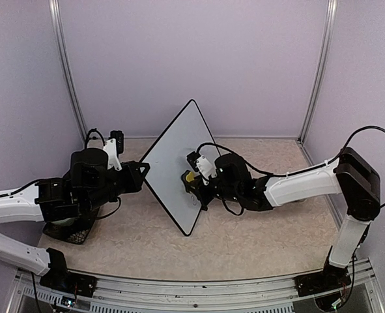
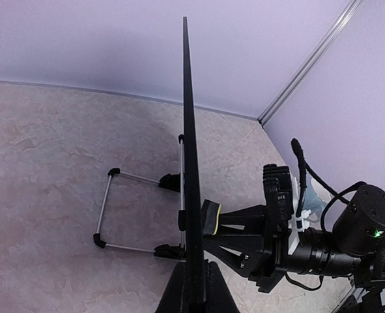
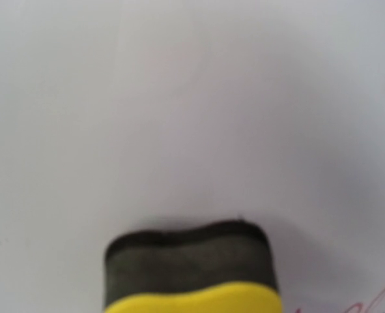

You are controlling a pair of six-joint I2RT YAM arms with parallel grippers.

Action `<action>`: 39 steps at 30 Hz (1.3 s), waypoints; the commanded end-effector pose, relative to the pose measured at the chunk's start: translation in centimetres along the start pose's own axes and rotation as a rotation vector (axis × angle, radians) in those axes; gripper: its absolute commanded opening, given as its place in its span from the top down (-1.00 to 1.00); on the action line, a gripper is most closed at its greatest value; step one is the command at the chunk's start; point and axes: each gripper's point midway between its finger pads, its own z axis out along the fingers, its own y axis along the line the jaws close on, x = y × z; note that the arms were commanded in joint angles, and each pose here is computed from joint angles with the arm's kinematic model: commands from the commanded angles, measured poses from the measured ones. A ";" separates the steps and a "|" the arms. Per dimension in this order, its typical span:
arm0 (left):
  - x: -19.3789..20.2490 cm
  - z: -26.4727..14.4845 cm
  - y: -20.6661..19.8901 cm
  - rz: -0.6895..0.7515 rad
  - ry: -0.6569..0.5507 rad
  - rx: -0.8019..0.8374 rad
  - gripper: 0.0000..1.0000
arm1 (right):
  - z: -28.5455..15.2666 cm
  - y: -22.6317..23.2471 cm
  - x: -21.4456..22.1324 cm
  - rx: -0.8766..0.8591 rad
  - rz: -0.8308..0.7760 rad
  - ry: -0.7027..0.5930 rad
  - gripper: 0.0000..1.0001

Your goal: Erase the whiteboard

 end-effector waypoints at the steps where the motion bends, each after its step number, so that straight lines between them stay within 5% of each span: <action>1: 0.2 -0.5 -1.2 -0.044 0.012 0.060 1.00 | 1.1 -1.3 5.2 0.017 0.042 0.086 1.00; 9: 0.1 -0.4 -1.2 -0.041 0.010 0.062 1.00 | 0.5 -0.9 8.5 -0.008 0.082 0.135 1.00; 22: 0.1 -0.3 -1.6 -0.052 0.013 0.070 1.00 | -1.5 0.7 -4.7 -0.069 0.009 -0.088 1.00; 33: 0.5 -0.1 -1.2 -0.044 0.020 0.059 1.00 | 0.1 -0.1 7.6 -0.030 0.100 0.125 1.00; 39: 0.4 0.0 -1.4 -0.047 0.019 0.064 1.00 | 0.2 -0.1 8.0 -0.029 0.098 0.137 1.00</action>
